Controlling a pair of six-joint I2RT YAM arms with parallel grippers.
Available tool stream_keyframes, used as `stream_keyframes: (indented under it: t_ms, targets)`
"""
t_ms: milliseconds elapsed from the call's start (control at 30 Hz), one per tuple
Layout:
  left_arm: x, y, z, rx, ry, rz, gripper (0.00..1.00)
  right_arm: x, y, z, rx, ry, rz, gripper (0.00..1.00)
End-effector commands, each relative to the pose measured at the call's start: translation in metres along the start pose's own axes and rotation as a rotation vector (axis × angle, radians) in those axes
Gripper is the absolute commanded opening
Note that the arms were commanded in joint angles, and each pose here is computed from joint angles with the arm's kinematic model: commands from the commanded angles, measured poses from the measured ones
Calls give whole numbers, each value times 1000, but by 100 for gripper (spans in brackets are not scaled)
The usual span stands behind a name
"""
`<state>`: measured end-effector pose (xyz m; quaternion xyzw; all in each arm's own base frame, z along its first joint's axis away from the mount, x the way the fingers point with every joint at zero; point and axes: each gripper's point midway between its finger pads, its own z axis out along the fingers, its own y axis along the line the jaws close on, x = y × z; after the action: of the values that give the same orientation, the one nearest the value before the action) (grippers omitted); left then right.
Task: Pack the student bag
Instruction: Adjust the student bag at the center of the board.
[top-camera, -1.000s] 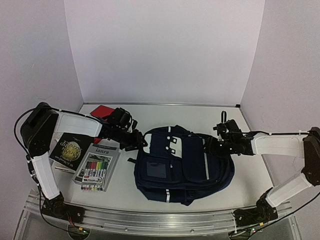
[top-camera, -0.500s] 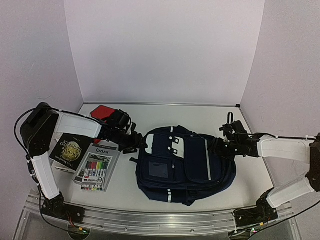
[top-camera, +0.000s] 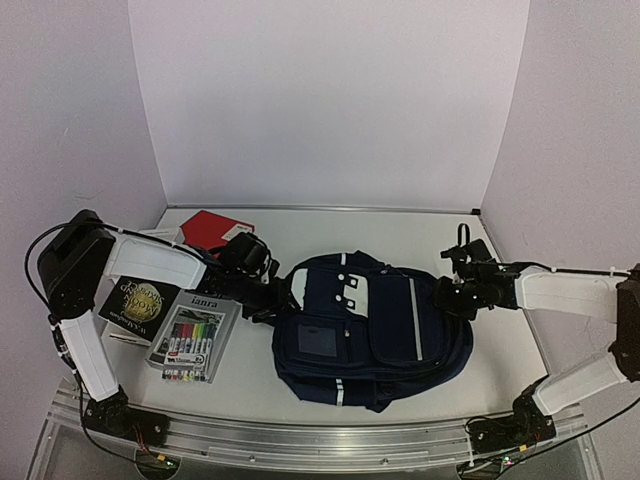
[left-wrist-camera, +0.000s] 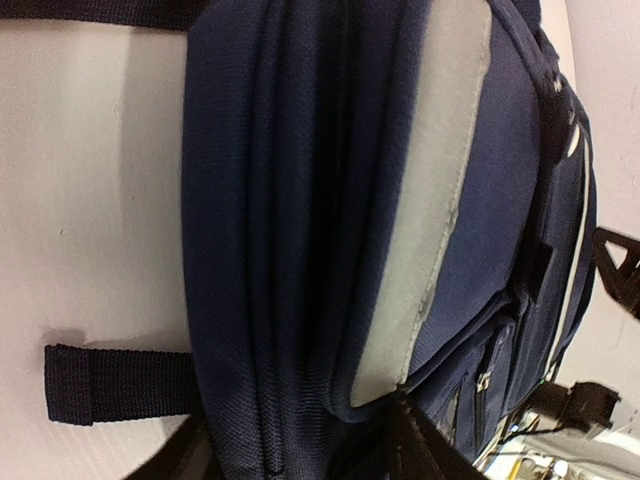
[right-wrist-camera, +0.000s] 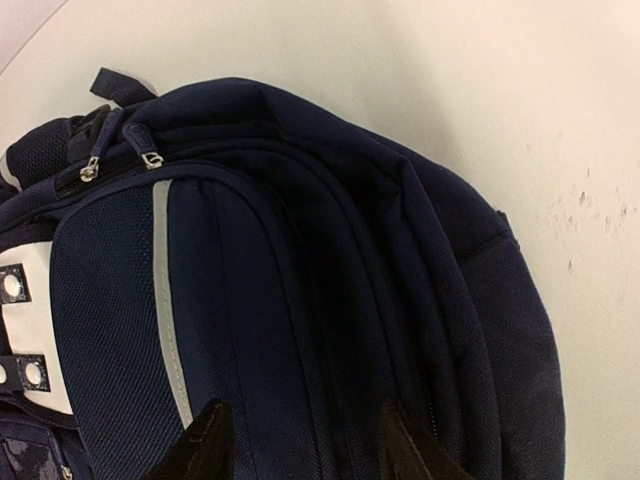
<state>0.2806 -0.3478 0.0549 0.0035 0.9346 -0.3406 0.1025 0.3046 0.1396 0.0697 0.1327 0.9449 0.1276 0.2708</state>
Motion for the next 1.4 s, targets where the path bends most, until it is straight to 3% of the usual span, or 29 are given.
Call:
stream_keyframes:
  t_ms: [0,100,233,367,500,633,667,733,800,933,1133,1367]
  targets:
    - [-2,-10,20,77,14,-22,37,8,2,3,-19,45,-17,41]
    - [-18,-17,30,104,-12,-3,33,15,1,5,-26,68,-17,35]
    - [-57,-27,32,153,-71,21,23,29,6,6,-73,128,0,12]
    - [-113,-30,34,177,-157,65,15,41,17,-1,-123,154,33,7]
    - [-174,-43,35,217,-239,152,16,60,41,-16,-197,175,37,7]
    - [-205,-48,26,187,-267,206,28,77,63,-30,-254,198,25,12]
    - [-209,-48,19,170,-282,225,33,75,66,-34,-263,191,26,18]
    - [-217,-50,-6,108,-343,257,50,62,66,-42,-259,130,33,39]
    - [-215,-45,-28,37,-380,278,64,42,66,-50,-241,50,34,54]
    - [-187,-25,-67,-66,-392,233,77,-1,68,-53,-209,-55,21,64]
    - [-99,2,-65,-50,-249,67,75,-41,50,-18,-78,-84,-68,65]
    - [-16,-23,-19,-15,-78,60,76,-45,39,23,-2,-37,-160,63]
